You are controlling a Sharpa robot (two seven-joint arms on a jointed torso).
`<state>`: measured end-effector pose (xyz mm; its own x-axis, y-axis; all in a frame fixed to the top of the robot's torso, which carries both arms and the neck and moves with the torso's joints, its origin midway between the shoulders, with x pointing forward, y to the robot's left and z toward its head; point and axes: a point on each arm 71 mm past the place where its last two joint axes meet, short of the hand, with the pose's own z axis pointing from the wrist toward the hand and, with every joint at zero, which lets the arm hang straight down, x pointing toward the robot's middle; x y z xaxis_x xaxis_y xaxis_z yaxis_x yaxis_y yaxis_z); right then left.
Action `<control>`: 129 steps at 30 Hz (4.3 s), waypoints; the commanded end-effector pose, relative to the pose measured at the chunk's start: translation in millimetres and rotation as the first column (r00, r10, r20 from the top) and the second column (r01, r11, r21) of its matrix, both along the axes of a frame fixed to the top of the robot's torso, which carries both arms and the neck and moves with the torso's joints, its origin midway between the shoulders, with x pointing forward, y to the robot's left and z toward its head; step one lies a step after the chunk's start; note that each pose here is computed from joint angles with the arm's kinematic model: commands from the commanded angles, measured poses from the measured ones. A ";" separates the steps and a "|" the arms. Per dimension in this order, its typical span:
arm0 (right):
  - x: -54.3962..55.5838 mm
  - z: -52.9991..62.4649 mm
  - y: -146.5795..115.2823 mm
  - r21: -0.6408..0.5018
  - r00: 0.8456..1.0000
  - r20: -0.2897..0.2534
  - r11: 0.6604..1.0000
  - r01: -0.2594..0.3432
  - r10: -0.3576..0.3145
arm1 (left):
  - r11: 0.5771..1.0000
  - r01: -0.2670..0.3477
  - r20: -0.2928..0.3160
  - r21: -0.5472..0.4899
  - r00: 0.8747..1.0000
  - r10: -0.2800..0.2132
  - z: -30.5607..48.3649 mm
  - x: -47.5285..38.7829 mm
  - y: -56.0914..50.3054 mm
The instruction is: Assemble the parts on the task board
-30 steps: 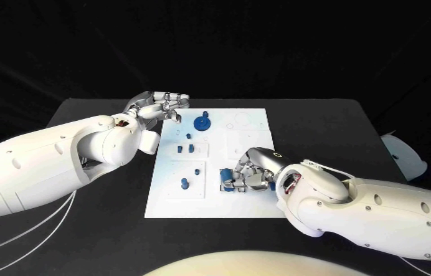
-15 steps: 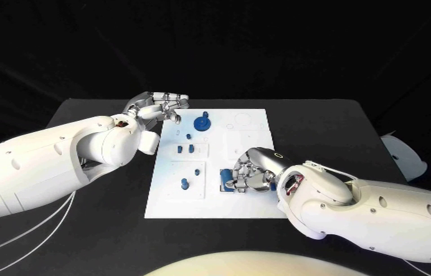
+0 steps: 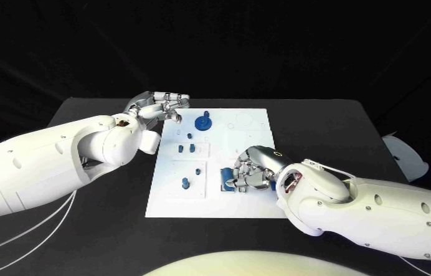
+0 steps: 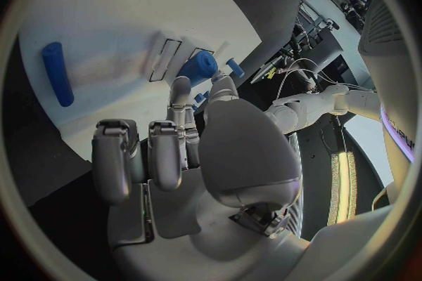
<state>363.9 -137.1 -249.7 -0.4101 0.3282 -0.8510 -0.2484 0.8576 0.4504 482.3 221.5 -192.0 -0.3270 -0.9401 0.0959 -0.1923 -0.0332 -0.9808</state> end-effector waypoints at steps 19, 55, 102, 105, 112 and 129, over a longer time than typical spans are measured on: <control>3.7 -1.4 6.8 -0.013 0.999 0.043 1.000 -0.029 0.029 | 1.000 0.014 0.000 -0.009 1.000 -0.014 1.3 -0.9 -2.0; 2.9 4.4 -97.7 -0.067 0.993 0.005 0.991 0.116 -0.116 | 1.000 0.009 -0.005 -0.004 1.000 -0.009 -0.8 -0.2 0.2; -3.7 -27.4 -82.9 -0.263 0.997 -0.015 0.963 0.065 -0.072 | 1.000 0.011 -0.011 -0.002 1.000 -0.012 -1.8 -0.6 0.9; -4.3 -30.2 -80.4 -0.293 0.999 -0.014 0.955 0.043 -0.049 | 1.000 0.011 -0.011 -0.002 1.000 -0.011 -1.8 -0.7 1.2; -5.2 -35.1 -76.0 -0.350 1.000 -0.009 0.937 0.003 -0.006 | 1.000 0.012 -0.013 -0.002 1.000 -0.012 -1.8 -1.1 1.6; -5.0 -32.8 -66.9 -0.348 0.999 0.041 0.938 0.001 0.015 | 1.000 0.011 -0.014 -0.001 1.000 -0.012 -1.8 -1.4 2.3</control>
<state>363.7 -199.8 -271.1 -0.3361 0.0532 -0.9403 -0.2841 0.9462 0.1551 481.4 226.1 -195.0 -0.3209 -0.9427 0.0916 -0.2080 -0.0242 -0.9778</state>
